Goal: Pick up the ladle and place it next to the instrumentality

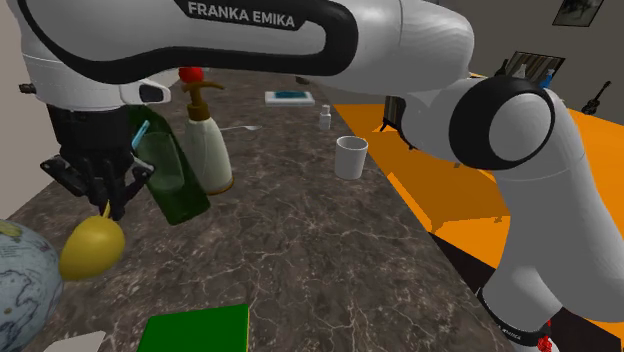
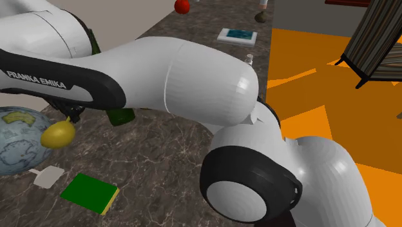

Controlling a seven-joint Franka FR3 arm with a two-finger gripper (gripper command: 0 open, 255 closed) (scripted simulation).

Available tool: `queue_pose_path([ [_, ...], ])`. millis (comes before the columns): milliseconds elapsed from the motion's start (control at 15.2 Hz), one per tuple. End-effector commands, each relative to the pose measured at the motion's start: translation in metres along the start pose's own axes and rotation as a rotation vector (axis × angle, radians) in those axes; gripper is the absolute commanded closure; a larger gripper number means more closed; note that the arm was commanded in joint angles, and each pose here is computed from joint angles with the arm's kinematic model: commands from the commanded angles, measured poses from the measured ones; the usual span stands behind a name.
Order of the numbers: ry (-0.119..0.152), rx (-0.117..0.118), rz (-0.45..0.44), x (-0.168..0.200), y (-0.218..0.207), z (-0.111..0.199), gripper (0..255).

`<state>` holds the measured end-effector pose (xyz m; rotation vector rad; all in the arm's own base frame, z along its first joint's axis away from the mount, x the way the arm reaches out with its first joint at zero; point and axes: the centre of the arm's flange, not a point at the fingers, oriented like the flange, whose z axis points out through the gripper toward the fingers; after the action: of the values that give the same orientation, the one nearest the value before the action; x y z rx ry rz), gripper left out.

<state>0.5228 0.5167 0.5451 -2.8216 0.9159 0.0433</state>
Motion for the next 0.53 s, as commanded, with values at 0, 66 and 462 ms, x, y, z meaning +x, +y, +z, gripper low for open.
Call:
queue_pose_path([
  [0,0.001,0.001,0.001,0.002,0.001,0.01,255],
  [66,0.001,0.001,0.001,0.002,0.001,0.015,255],
  [462,0.001,0.001,0.001,0.005,0.006,0.047,255],
])
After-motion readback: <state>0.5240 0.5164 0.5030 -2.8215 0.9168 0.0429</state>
